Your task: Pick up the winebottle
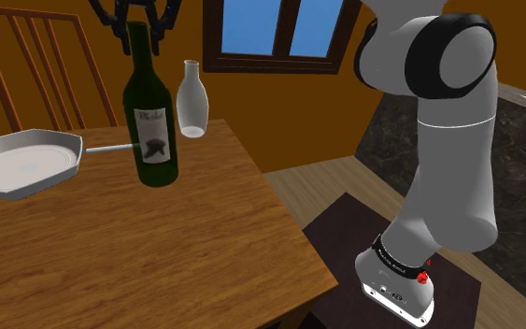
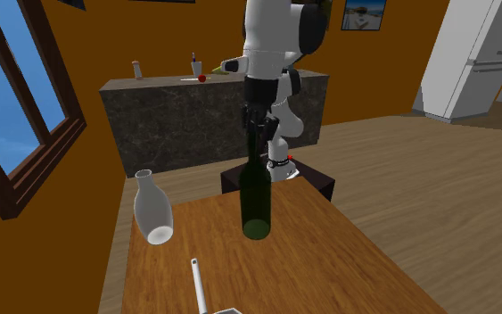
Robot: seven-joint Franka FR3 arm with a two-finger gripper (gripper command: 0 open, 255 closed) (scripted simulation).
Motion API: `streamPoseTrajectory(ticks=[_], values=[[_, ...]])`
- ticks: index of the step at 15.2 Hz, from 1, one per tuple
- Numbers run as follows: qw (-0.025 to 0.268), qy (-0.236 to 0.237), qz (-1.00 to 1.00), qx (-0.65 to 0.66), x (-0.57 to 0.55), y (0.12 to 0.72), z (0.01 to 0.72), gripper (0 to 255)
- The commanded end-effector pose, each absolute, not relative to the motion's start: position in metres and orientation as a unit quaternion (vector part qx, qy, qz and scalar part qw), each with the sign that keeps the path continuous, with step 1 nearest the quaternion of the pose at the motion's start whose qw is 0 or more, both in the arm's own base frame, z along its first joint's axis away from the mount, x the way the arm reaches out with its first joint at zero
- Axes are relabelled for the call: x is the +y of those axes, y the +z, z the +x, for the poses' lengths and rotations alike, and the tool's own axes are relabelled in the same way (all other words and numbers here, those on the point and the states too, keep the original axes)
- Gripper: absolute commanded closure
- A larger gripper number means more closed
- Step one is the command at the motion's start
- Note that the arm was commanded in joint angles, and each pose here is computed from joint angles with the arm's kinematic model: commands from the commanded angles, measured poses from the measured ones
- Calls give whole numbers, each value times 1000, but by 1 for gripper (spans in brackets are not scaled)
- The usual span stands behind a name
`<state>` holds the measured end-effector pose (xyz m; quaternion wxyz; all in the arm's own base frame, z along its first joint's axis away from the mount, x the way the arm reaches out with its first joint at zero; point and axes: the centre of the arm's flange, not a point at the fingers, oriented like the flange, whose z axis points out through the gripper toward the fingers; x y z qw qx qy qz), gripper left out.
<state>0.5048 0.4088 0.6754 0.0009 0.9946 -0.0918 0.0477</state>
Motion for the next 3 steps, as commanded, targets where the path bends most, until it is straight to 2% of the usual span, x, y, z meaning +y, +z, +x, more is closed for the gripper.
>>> streamPoseTrajectory(ticks=[1,3], values=[[1,47,995,-92,409,686,505,255],[1,47,995,-92,409,686,505,255]])
